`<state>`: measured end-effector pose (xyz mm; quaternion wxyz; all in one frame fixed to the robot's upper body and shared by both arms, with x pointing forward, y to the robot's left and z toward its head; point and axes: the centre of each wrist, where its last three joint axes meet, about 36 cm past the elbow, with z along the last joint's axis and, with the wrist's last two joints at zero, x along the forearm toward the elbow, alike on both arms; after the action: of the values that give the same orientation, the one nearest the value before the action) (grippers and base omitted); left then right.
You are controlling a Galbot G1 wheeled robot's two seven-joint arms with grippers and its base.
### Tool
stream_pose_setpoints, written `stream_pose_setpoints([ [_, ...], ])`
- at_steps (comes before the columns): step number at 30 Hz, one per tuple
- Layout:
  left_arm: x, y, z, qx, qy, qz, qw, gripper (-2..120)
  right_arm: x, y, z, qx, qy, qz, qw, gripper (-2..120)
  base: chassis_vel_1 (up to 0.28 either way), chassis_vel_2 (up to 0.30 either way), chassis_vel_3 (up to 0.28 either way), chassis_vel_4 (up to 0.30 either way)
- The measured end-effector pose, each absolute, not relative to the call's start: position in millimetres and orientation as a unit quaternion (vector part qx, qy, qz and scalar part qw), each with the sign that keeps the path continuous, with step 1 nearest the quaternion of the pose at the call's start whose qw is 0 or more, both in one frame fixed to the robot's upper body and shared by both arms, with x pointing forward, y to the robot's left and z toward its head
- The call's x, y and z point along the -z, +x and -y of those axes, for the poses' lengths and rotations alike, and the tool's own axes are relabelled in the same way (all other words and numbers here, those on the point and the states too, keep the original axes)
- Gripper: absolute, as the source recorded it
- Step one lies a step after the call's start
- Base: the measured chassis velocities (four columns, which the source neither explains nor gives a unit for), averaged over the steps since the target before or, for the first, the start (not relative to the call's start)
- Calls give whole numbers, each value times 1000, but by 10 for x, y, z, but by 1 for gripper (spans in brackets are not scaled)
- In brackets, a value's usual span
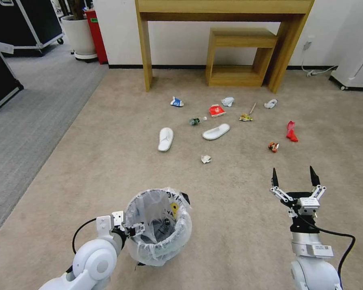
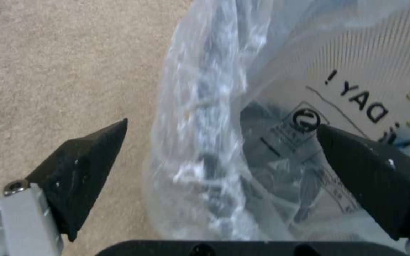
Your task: Pick up the trash bin and place the garbage on the floor into it.
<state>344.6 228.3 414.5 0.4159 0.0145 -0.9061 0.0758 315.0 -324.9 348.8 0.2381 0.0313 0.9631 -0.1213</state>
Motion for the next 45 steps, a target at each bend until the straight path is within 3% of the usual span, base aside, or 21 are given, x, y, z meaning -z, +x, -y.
stream_pose_setpoints([
  [18,-4200,3806,-2205,-99,7,904,416,100,-3443,3137,3290,122,34,-963,237,100,0,0,0,0],
  [38,-4209,3826,-2163,-99,13,900,424,99,-3460,3194,3297,119,36,-962,242,100,0,0,0,0],
  [40,-4204,3831,-2166,-103,15,899,425,85,-3471,3196,3291,119,36,-962,242,100,0,0,0,0],
  [42,-4204,3833,-2165,-103,15,899,426,83,-3475,3196,3289,119,36,-962,242,100,0,0,0,0],
  [45,-4193,3846,-2168,-106,17,897,429,64,-3496,3194,3288,119,36,-962,243,100,0,0,0,0],
])
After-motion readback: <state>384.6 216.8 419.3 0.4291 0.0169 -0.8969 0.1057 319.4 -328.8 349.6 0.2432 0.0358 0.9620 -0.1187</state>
